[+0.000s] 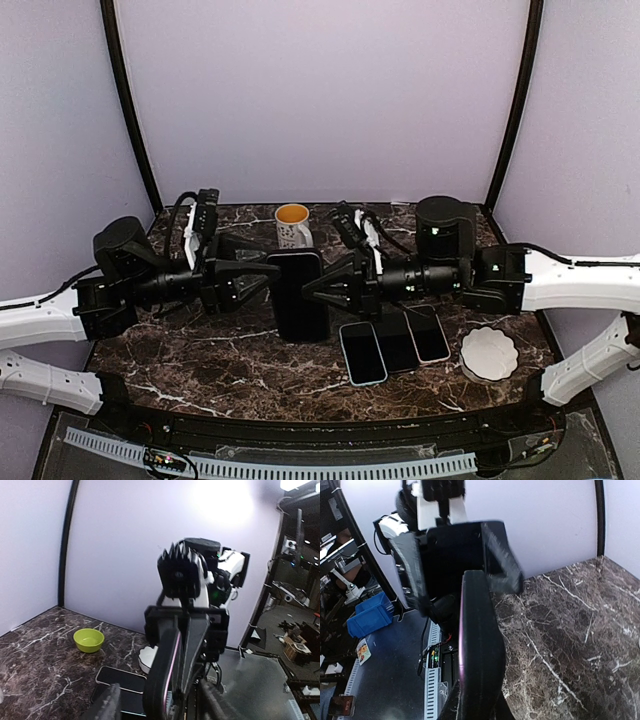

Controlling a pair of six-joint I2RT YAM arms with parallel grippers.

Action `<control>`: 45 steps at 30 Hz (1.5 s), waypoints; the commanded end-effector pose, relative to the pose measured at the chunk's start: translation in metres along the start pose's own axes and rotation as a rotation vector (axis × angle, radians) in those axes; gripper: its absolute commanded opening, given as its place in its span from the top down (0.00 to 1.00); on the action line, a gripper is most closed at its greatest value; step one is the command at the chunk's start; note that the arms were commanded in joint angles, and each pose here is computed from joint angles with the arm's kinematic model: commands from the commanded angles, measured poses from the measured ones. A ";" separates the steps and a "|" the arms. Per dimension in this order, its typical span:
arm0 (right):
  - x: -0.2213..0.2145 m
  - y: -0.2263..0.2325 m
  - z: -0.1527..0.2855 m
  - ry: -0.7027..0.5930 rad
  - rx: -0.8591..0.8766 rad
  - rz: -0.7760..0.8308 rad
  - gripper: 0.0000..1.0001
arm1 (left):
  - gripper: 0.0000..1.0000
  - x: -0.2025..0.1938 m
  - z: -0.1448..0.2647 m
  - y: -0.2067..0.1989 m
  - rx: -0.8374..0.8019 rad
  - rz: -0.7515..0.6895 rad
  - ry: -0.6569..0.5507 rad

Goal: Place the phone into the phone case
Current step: Pass from the left arm to the right, then place the phone with the phone case at the center of the board.

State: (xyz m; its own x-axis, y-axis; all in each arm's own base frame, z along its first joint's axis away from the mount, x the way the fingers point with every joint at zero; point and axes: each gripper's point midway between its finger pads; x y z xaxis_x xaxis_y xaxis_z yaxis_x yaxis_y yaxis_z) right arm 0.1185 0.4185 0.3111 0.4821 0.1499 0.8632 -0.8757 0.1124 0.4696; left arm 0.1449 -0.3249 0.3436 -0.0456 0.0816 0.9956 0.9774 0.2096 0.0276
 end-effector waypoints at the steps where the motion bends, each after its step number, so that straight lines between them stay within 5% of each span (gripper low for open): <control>1: -0.020 -0.044 -0.010 0.030 -0.117 -0.197 1.00 | 0.22 0.001 0.008 0.055 0.320 -0.033 0.134; 4: -0.056 -0.077 -0.027 0.124 -0.183 -0.378 1.00 | 0.09 -0.026 0.026 0.102 0.584 -0.046 0.320; 7: -0.080 -0.093 -0.044 0.168 -0.204 -0.504 1.00 | 0.07 -0.061 0.040 0.126 0.695 -0.025 0.525; 23: -0.184 -0.169 -0.054 0.276 -0.477 -0.921 0.99 | 0.10 -0.152 0.038 0.115 0.584 0.152 0.802; 29: -0.190 -0.191 -0.033 0.309 -0.684 -0.839 0.65 | 0.13 -0.185 0.043 0.104 0.553 0.232 0.881; 45: -0.189 -0.186 -0.037 0.421 -0.812 -0.706 0.62 | 0.62 -0.286 0.040 0.028 0.254 0.487 1.098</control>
State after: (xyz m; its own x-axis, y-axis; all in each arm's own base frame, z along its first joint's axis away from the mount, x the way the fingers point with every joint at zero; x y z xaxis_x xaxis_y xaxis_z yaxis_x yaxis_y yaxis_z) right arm 0.1908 0.4037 0.0453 0.9753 0.0754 0.2077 -0.1692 0.8592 0.4828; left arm 0.1972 -0.2939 0.0709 0.6297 -0.6040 0.4886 0.7547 0.6248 -0.2004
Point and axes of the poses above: each gripper's point midway between its finger pads, its own z axis back along the fingers, its own y axis along the line the jaws close on, x = y × z, and after that the axes turned 14 degrees about -z, right-handed
